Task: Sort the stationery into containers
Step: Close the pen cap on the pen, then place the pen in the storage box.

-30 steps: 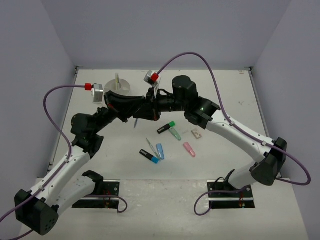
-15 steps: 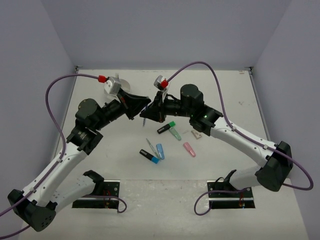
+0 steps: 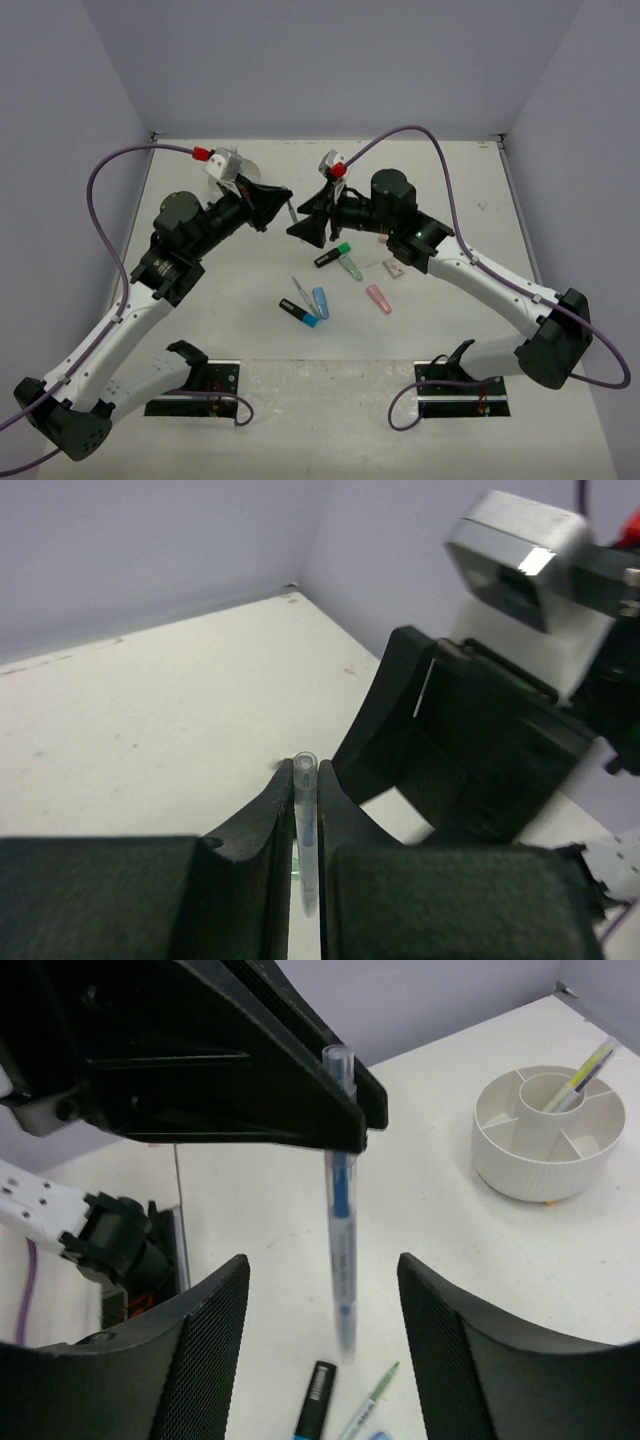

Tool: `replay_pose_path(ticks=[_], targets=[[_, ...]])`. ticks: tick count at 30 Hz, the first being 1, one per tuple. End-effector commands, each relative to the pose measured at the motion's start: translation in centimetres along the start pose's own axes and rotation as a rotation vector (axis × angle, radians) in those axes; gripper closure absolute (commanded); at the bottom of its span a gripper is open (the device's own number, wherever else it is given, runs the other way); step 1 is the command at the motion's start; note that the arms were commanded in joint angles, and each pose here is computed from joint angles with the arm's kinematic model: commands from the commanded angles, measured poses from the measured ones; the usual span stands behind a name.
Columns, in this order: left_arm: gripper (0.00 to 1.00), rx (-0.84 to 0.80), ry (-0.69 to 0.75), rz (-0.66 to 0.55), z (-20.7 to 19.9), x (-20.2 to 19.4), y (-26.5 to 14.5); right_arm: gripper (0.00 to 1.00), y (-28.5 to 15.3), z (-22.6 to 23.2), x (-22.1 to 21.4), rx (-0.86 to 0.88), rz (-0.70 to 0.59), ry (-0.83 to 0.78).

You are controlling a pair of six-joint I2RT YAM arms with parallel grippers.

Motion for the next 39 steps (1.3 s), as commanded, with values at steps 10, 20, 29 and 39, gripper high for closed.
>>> replay_pose_path(ticks=[10,20,29,39], targets=[[1.0,0.946,0.18,-0.391,15.0,9.7,2.4,0.01,-5.6,-2.5,-1.3,-0.376,-0.087,0.022],[1.0,1.042,0.257,-0.392,24.9,11.2,7.3,0.01,-6.5,-2.1,-3.5,-0.377,-0.068,0.058],[1.0,1.057,0.235,-0.302,28.9,4.3,8.6,0.01,-6.5,-1.5,-3.4,-0.336,-0.076,0.053],[0.67,1.111,0.127,-0.231,31.1,-2.4,7.4,0.01,-6.1,-2.0,-3.5,-0.356,-0.067,0.068]])
Point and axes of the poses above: each gripper's point midway between its finger pads, its own y axis out along the fingers, its own z axis along the line the jaws close on, x = y × z, the point moved 5 cm from there along -y, back along the fingers, and after that the axes turned 3 degrees about -y, right-handed, at the moved point
